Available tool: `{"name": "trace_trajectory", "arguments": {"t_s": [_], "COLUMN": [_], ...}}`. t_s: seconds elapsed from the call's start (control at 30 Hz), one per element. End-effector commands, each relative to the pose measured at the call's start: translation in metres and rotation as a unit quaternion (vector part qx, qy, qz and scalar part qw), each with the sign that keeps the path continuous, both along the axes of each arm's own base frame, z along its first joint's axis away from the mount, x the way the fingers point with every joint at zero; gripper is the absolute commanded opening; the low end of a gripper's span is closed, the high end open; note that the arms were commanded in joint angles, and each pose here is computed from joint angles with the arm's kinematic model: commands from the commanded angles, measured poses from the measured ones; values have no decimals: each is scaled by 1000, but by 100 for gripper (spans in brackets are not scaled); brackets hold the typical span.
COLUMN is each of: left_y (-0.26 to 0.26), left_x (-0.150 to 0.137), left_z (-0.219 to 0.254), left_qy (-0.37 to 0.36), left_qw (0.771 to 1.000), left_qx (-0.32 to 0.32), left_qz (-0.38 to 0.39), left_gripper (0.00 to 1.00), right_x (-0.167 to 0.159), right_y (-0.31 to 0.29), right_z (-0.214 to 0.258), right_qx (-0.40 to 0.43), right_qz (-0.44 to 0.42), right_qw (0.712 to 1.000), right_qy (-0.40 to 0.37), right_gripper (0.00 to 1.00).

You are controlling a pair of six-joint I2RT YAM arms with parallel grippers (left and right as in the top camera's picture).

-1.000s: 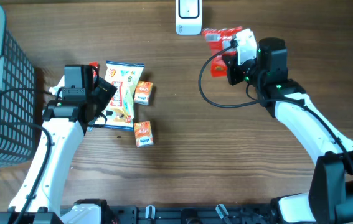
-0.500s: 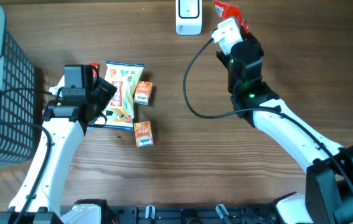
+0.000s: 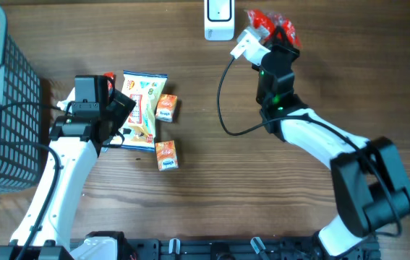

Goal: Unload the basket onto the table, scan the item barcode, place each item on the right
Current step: 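Lift the red bag with the right gripper up to the white scanner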

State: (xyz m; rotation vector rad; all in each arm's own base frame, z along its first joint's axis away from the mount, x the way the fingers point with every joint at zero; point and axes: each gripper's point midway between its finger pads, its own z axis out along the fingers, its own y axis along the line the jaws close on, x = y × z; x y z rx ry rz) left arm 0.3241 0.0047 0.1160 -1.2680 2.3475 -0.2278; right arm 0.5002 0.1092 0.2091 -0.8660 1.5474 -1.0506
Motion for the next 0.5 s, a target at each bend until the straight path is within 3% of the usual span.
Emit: {"name": "trace_trajectory", "arguments": {"t_s": [0.0,0.17,0.47], "left_y": [5,5,5], "left_x": [-1,-1,-1], "left_z": [2,2,2], "left_qy": [-4,-4,-4], "left_qw": [1000,1000,1000], "left_qx": [10,10,10], "left_qz": [2,2,2], "left_gripper": [100,100,100], "right_x": [12,20,45], "right_y": [32,66,95], "right_z": [-2,-20,12], "right_qx": [-138,-226,-207], "right_qz": [80,172,229], "right_qw": [987,958,941], "right_qy": [-19,-47,-136], "right_gripper": [5,4,4]}}
